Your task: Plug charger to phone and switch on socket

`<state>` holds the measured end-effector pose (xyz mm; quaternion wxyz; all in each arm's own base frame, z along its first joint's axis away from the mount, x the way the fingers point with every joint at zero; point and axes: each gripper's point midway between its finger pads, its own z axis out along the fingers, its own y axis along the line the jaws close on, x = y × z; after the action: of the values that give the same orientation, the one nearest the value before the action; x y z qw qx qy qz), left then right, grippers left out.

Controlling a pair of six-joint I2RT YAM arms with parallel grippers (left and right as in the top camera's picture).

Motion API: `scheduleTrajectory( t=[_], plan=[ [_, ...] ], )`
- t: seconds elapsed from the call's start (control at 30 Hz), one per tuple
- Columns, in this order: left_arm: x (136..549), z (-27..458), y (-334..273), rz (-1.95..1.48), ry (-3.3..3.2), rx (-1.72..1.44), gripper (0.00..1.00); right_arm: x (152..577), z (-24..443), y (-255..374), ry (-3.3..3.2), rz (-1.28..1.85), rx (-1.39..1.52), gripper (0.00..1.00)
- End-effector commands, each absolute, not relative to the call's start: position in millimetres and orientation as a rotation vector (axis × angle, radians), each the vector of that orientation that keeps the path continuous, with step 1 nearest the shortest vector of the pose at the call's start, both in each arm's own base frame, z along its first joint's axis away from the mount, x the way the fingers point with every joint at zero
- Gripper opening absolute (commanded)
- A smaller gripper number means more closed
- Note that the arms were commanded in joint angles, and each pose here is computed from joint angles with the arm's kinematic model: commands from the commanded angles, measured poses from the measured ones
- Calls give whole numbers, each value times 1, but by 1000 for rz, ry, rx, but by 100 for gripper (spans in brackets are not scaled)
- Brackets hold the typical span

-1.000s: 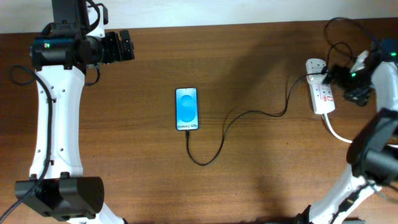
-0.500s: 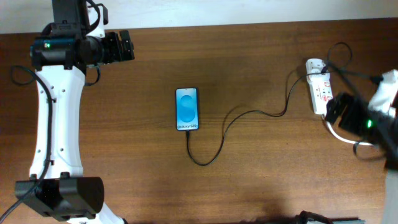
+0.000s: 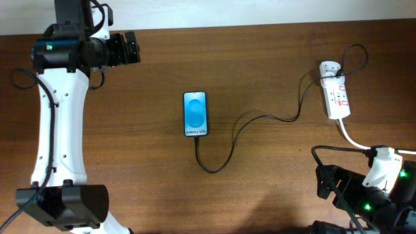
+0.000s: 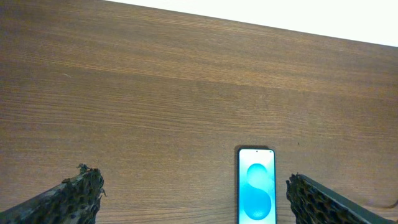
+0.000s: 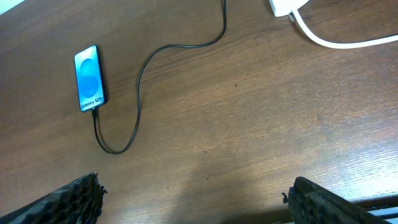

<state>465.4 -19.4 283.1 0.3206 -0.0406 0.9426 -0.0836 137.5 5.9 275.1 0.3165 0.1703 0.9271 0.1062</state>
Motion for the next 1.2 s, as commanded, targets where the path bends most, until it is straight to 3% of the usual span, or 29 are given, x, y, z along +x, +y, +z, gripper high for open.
scheduleTrajectory(
  t=[0.0, 0.43, 0.87, 1.17],
  plan=[
    [465, 281, -15, -206, 2483, -112, 99, 138, 274, 9, 2449, 298, 429, 98],
    [465, 281, -15, -206, 2483, -112, 99, 138, 250, 26, 2515, 418, 335, 98],
    [465, 281, -16, -207, 2483, -109, 100, 105, 270, 60, 1998, 396, -146, 98],
    [465, 281, -16, -206, 2483, -110, 99, 148, 243, 65, 1818, 397, -224, 98]
  ],
)
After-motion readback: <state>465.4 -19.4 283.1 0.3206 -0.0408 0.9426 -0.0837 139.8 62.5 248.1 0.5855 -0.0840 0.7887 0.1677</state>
